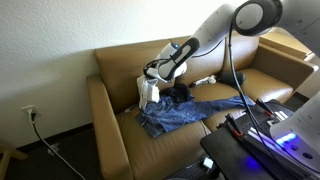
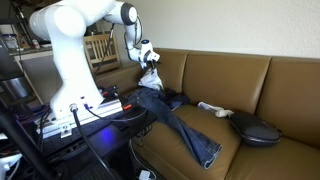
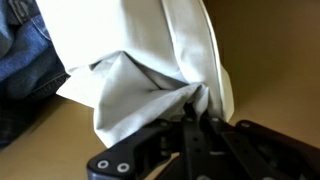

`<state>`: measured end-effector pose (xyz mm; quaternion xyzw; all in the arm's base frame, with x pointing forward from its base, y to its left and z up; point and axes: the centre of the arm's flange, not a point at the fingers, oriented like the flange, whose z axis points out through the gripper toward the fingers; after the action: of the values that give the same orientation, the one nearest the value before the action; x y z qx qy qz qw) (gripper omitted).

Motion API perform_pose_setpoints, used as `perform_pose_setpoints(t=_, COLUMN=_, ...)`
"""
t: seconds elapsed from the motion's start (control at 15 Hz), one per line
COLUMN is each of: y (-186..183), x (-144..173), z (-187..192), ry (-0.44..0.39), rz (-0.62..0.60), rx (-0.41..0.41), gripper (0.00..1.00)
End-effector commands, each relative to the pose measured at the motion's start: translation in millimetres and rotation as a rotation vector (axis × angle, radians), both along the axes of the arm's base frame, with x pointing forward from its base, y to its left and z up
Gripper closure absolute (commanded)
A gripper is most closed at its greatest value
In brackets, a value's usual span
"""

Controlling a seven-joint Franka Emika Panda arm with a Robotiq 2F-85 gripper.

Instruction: Unfold the white towel

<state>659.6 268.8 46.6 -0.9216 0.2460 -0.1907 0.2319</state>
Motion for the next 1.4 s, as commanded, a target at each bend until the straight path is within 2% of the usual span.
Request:
perform_pose_setpoints(t=0.0, y=-64.8, x=-29.0, z=56.3, ry=-0.050, rz=-0.132, rx=0.156, gripper=0.99)
perform_pose_setpoints(t=0.27, y=-124.6, x=-46.0, z=89.3, ry=-0.139, rz=-0.312, rx=0.304, gripper=0.99)
perform_pose_setpoints(t=0.33, y=-141.3, x=-45.1, z=96.5, ry=-0.130, rz=-0.346, rx=0.337, gripper=0.99)
perform_pose_setpoints(t=0.4, y=-101.9, x=0.2, z=77.4, ry=-0.100, rz=-0.280, rx=0.271, gripper=0.99)
perform_pose_setpoints(t=0.53, y=-120.8, x=8.3, z=86.5, ry=-0.099, rz=-0.290, rx=0.273, gripper=0.95)
perform_pose_setpoints(t=0.67, y=-109.5, x=2.9, z=78.7, ry=-0.086, rz=-0.278, rx=0.273, gripper=0.99)
perform_pose_setpoints(t=0.73, y=-108.8, x=10.3, z=73.4, ry=-0.090, rz=-0.270, rx=0.250, gripper=0.99)
perform_pose_setpoints(t=0.87, y=-149.2, x=23.3, z=69.9, ry=-0.115, rz=-0.416, rx=0.186, gripper=0.99)
perform_pose_setpoints(t=0.93, y=-189.2, x=32.0, z=78.9, ry=-0.140, rz=-0.447, rx=0.159, gripper=0.99)
perform_pose_setpoints(t=1.13, y=-273.3, x=29.7, z=96.3, ry=-0.187, rz=-0.587, rx=0.070, gripper=0.99)
perform_pose_setpoints(t=1.33, y=-367.3, x=12.6, z=116.6, ry=-0.234, rz=-0.757, rx=-0.007, gripper=0.99)
